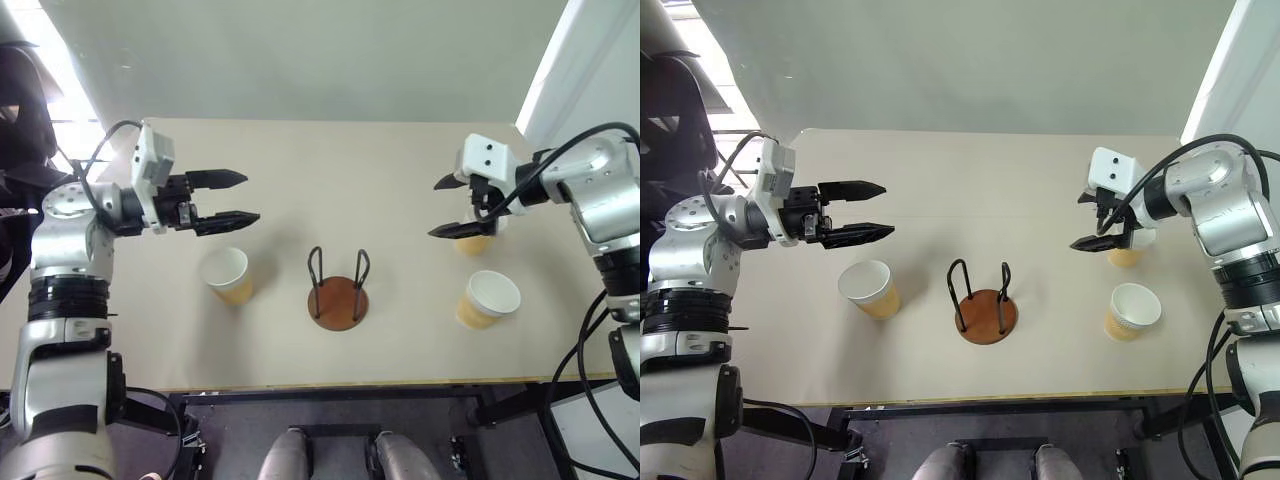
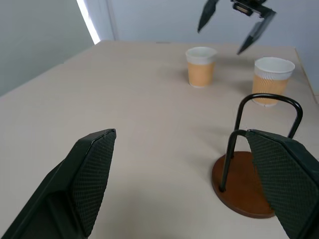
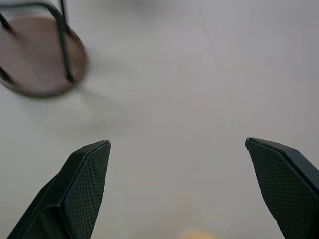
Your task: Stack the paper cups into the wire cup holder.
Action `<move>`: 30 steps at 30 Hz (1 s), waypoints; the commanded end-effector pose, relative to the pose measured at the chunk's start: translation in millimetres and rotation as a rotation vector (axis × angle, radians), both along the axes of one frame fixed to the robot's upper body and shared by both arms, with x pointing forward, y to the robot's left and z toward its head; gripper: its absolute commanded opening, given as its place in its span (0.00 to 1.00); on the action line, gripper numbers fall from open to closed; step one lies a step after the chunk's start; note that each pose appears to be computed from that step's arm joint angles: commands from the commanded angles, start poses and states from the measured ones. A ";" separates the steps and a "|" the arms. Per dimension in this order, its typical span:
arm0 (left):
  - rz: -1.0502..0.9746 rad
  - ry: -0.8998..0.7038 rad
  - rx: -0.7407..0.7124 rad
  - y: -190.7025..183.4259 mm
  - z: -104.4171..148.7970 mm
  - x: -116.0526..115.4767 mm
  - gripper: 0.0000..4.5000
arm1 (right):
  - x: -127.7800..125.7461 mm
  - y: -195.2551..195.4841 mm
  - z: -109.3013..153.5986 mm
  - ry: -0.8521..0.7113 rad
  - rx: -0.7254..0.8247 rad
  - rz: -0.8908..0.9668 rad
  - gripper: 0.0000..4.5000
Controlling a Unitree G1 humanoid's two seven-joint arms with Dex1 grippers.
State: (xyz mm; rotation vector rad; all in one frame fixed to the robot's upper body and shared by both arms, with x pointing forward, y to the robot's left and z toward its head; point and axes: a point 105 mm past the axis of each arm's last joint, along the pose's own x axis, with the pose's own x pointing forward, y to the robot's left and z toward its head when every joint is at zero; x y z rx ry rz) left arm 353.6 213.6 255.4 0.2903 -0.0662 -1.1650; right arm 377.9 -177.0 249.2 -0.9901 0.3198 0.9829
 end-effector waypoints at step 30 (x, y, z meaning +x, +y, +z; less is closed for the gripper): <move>-0.099 -0.090 0.026 -36.5 38.7 -7.5 1.00 | 36.1 -84.2 -47.8 -0.115 -0.674 -0.007 1.00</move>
